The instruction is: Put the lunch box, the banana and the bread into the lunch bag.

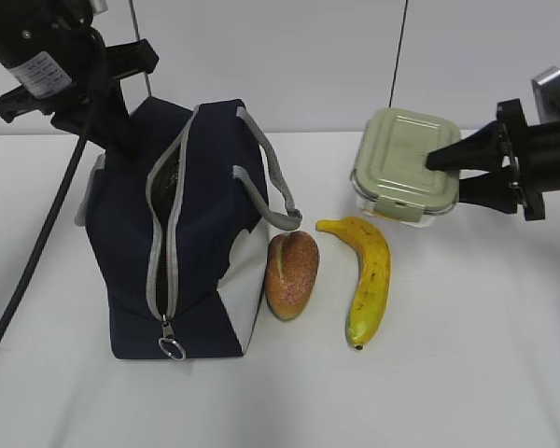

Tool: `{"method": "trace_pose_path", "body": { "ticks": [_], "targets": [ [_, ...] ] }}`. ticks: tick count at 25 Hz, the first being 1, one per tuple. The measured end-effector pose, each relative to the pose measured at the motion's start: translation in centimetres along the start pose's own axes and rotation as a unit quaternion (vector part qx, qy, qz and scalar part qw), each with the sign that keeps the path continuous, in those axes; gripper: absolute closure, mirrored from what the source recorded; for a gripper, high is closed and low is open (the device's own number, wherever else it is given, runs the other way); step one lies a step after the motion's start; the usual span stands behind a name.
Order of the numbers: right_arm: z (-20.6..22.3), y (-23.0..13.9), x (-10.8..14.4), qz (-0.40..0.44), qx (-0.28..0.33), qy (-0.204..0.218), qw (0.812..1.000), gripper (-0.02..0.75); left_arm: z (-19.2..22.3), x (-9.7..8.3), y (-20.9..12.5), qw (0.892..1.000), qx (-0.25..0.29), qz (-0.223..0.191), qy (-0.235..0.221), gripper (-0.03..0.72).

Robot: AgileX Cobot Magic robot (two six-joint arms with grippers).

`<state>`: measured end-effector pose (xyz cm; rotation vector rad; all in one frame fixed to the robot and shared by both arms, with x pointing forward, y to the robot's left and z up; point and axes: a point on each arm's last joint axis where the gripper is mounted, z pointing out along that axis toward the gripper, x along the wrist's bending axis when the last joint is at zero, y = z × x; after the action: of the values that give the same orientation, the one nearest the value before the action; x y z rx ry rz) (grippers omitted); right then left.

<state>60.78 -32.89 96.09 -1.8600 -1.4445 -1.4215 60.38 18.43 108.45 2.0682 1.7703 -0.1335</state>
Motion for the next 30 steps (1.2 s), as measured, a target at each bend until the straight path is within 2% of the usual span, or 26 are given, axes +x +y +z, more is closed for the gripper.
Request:
{"method": "trace_pose_path", "body": {
  "ticks": [4, 10, 17, 26, 30],
  "targets": [
    [2.0, -1.1, 4.6, -0.050, 0.036, 0.025, 0.998, 0.355, 0.0, -0.1, 0.0, 1.000, 0.000, -0.001, -0.003, 0.688],
    [4.3, -1.1, 11.2, -0.080, 0.061, 0.068, 0.993, 0.355, 0.0, -0.3, 0.0, 1.000, -0.002, -0.005, -0.015, 0.688],
    [6.9, -2.3, 16.3, -0.091, 0.106, 0.106, 0.984, 0.355, 0.0, -0.4, 0.1, 1.000, -0.003, -0.009, -0.024, 0.688],
    [11.1, -4.9, 17.1, -0.071, 0.171, 0.110, 0.976, 0.355, 0.0, -0.5, 0.1, 1.000, -0.004, -0.009, -0.028, 0.688],
    [12.9, -5.7, 16.3, -0.060, 0.190, 0.103, 0.974, 0.355, 0.0, -0.6, 0.1, 0.999, -0.006, -0.011, -0.032, 0.689]
  ]
}}
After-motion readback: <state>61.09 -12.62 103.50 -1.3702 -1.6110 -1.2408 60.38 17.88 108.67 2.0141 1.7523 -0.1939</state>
